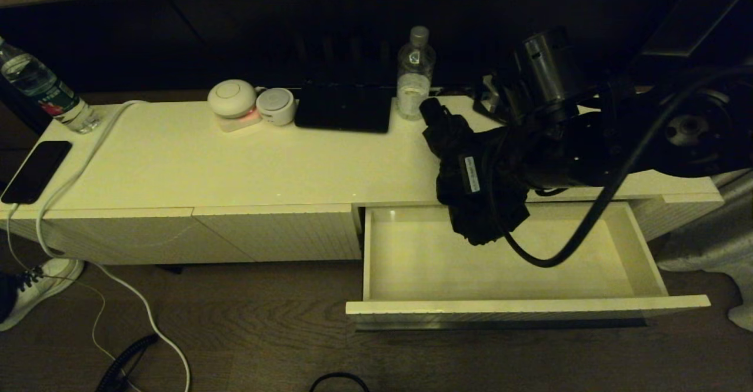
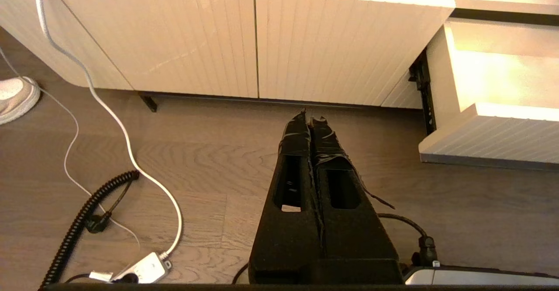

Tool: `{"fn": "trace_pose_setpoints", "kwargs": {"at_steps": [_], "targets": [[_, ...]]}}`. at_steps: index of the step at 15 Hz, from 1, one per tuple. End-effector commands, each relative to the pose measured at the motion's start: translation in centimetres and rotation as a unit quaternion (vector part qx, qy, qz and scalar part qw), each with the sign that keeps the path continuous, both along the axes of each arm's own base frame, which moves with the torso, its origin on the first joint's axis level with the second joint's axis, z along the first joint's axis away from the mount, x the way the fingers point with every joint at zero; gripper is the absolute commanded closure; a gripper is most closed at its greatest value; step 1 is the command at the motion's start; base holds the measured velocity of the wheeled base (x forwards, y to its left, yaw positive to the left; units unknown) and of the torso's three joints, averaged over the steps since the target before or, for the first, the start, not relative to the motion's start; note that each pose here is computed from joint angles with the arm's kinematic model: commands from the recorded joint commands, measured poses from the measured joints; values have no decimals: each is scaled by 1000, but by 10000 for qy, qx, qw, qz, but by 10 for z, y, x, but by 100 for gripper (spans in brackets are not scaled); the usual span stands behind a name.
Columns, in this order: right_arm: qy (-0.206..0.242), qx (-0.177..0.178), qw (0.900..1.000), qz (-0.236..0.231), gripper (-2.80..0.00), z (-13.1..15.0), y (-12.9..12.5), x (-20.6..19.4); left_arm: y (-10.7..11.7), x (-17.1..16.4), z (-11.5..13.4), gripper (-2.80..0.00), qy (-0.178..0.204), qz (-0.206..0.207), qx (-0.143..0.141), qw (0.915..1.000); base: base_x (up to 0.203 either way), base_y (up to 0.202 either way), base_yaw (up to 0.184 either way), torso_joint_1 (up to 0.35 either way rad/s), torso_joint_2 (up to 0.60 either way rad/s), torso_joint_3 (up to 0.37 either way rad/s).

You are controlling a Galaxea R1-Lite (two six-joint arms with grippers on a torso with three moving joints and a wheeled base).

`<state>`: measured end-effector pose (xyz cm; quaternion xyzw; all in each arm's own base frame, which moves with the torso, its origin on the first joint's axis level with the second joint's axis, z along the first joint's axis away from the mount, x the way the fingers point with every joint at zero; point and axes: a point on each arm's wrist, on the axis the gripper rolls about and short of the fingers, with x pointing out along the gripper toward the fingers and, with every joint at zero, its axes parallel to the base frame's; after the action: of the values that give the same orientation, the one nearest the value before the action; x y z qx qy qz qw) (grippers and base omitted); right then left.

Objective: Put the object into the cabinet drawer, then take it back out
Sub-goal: Take the umbrella out of the drawer and put it on the table

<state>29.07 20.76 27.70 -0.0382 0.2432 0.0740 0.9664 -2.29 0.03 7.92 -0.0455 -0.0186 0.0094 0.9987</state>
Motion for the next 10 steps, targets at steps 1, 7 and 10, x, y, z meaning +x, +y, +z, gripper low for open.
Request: {"fn": "trace_pose_setpoints", "kwargs": {"at_steps": [1, 7, 10], "targets": [[-13, 297, 9984, -476, 0, -6, 5, 20, 0, 0, 0, 0, -10, 5, -6, 10000, 0, 0, 0, 0, 0, 0], [-144, 523, 9920, -1140, 0, -15, 1, 55, 0, 0, 0, 0, -10, 5, -6, 10000, 0, 0, 0, 0, 0, 0], [-24, 463, 9912, -1243, 0, -25, -4, 66, 0, 0, 0, 0, -10, 4, -6, 10000, 0, 0, 0, 0, 0, 0]]}}
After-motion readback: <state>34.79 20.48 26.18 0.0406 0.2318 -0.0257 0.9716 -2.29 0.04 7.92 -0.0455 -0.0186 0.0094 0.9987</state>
